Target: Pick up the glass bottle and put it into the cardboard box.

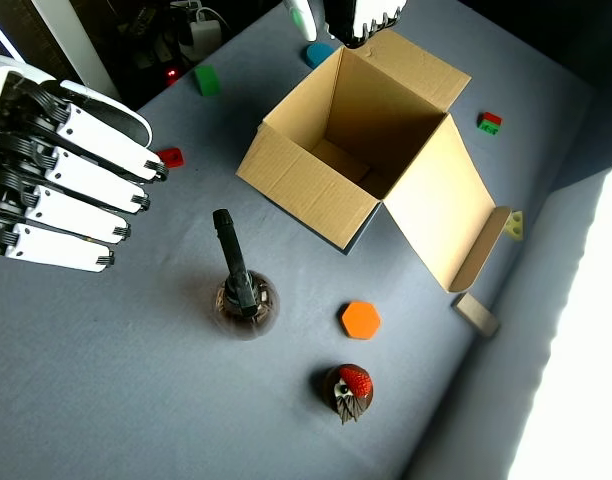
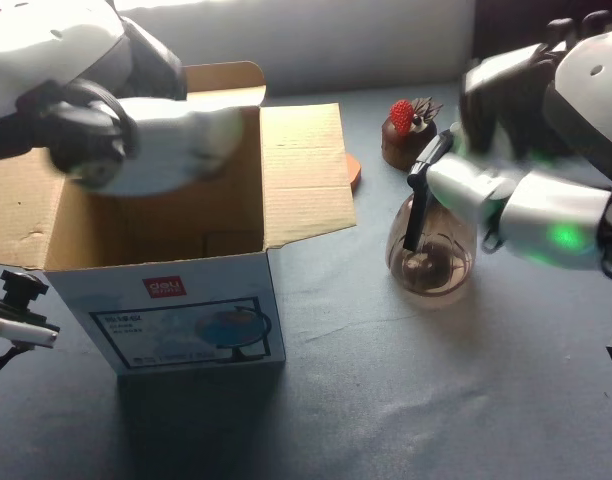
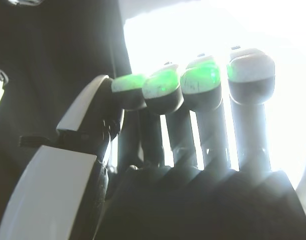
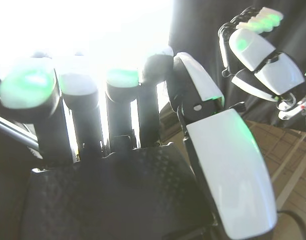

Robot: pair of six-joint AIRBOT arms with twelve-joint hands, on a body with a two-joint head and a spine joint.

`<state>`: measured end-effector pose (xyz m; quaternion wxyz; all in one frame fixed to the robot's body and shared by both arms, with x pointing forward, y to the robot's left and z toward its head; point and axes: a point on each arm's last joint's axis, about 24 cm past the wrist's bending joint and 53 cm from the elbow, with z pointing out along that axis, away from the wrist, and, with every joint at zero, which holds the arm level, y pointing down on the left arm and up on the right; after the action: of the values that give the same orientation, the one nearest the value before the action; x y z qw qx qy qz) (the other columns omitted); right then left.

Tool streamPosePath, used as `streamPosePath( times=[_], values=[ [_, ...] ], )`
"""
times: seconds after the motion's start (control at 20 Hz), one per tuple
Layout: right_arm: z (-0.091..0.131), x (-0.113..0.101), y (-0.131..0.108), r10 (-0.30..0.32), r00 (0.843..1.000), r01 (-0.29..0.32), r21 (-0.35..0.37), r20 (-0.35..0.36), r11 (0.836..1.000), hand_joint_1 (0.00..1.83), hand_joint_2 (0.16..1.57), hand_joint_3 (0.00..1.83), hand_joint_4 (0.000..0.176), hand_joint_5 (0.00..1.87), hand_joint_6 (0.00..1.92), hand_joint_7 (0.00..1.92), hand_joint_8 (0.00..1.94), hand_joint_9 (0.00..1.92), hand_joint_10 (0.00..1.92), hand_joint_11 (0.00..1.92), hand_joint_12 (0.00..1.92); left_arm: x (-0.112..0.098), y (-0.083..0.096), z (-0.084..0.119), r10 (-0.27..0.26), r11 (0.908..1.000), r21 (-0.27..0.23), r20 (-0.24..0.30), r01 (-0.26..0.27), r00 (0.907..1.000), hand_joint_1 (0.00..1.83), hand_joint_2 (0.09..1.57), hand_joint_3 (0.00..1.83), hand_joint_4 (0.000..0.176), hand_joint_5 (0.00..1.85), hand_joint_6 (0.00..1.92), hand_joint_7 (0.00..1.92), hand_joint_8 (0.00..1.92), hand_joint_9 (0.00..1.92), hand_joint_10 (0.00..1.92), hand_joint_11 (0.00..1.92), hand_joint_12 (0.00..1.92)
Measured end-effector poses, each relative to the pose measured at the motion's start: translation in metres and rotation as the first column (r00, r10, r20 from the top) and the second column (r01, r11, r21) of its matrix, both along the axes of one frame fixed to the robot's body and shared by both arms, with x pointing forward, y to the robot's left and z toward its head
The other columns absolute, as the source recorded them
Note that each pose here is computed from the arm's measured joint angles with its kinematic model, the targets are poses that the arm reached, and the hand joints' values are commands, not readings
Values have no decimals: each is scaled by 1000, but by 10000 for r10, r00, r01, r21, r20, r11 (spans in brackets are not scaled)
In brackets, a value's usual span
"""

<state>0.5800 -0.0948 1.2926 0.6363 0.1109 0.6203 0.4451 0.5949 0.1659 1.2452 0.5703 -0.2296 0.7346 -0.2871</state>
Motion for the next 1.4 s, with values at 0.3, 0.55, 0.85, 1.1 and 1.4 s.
streamPosePath(
  times=[0.3, 0.55, 0.85, 1.1, 1.4],
  values=[
    [14, -3, 3, 551, 9964, -570, 276, 649, 9980, 383, 1115, 25, 0, 182, 36, 233, 3, 143, 158, 0, 624, -17, -5, 6, 138, 9977, 664, -133, -129, 9998, 60, 1251, 21, 7, 110, 0, 120, 0, 113, 3, 0, 376],
    [28, -11, 6, 2159, 9592, -2184, -61, 1826, 9758, 455, 1076, 0, 0, 179, 21, 221, 0, 138, 124, 0, 587, -49, -2, 1, 918, 9927, 841, -599, -866, 9940, 70, 1253, 12, 7, 98, 0, 105, 0, 107, 0, 0, 356],
    [9, 10, 15, 4268, 9043, -4268, -61, 52, 9043, 683, 1039, 0, 0, 149, 4, 165, 0, 113, 89, 0, 498, -102, -14, -19, 1236, 9896, 926, -1549, -1101, 9802, 76, 1254, 6, 7, 106, 3, 102, 0, 96, 0, 0, 333],
    [-4, 48, 2, 3777, 9197, -3828, -306, -1076, 9233, 1110, 988, 0, 0, 146, 1, 160, 1, 119, 54, 0, 360, -135, -14, -56, 1396, 9852, 1326, -2561, -1083, 9565, 79, 1255, 5, 7, 103, 1, 99, 0, 93, 0, 0, 320],
    [-12, 68, 9, 3545, 9208, -3713, -876, -1626, 9244, 1170, 983, 0, 0, 145, 1, 158, 1, 113, 32, 0, 178, -146, -30, -78, 1144, 9910, 1008, -2898, -885, 9502, 80, 1259, 4, 7, 103, 1, 99, 0, 93, 0, 0, 296]
  ],
)
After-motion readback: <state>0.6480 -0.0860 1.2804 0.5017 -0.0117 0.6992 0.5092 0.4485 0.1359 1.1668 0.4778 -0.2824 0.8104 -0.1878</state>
